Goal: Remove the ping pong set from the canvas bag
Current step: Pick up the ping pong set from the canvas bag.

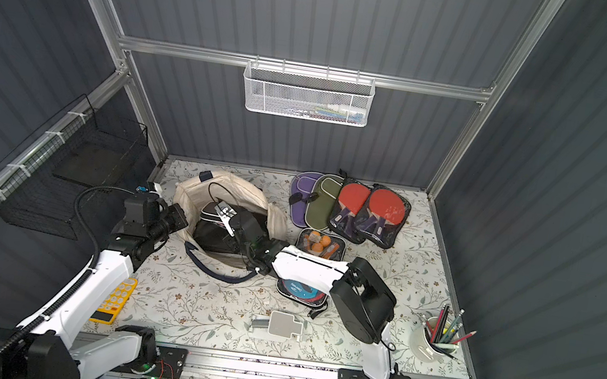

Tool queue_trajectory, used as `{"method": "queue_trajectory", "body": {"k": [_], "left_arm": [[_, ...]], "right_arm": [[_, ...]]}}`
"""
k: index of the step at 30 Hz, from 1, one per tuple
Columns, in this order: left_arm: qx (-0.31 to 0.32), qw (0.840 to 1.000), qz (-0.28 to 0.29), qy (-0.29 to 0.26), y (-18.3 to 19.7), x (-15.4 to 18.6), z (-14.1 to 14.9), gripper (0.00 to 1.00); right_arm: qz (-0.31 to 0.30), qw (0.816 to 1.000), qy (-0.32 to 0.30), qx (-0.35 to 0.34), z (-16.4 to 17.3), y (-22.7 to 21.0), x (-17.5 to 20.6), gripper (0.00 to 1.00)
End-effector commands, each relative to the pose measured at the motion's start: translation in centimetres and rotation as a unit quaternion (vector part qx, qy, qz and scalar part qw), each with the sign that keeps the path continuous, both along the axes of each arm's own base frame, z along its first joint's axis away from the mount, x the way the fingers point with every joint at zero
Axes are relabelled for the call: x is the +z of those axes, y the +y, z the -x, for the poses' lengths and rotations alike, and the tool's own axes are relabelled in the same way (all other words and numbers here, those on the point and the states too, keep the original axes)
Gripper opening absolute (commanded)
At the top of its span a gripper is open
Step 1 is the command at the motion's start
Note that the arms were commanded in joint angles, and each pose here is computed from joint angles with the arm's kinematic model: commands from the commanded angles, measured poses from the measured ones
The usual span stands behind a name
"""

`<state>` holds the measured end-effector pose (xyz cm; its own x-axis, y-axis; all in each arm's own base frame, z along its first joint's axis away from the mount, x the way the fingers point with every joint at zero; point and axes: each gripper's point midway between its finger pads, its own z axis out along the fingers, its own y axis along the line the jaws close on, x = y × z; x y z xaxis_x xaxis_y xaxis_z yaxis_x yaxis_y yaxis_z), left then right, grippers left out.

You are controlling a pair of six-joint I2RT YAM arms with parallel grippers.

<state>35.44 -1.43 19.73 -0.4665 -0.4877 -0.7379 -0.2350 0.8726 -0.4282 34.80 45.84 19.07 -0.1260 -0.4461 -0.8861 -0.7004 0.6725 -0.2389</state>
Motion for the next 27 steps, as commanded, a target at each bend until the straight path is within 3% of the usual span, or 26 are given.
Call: {"method": "queue_trajectory", "body": {"k": [1, 7, 16, 21, 27], "left_arm": [[0.018, 1.000, -0.022, 0.007, 0.9, -1.0, 0.2, 0.00], [0.024, 0.999, -0.022, 0.004, 1.1, -0.8, -0.2, 0.00], [0.025, 0.999, -0.021, -0.006, 1.1, 0.3, -1.2, 0.00], [0.030, 0.999, -0.022, -0.007, 1.4, 0.6, -1.5, 0.00], [0.037, 0.999, -0.027, -0.004, 1.8, 0.7, -1.7, 0.00]], "right_arm": [[-0.068, 0.997, 0.021, -0.001, -0.1, -0.4, 3.1, 0.00], [-0.128, 0.988, 0.089, 0.022, 0.0, -0.7, 4.0, 0.00], [-0.222, 0.952, 0.181, 0.103, 1.9, 0.3, 9.3, 0.00], [-0.247, 0.938, 0.204, 0.133, 2.8, 1.0, 11.7, 0.00], [-0.256, 0.935, 0.203, 0.141, 3.4, 0.6, 14.0, 0.00]]}}
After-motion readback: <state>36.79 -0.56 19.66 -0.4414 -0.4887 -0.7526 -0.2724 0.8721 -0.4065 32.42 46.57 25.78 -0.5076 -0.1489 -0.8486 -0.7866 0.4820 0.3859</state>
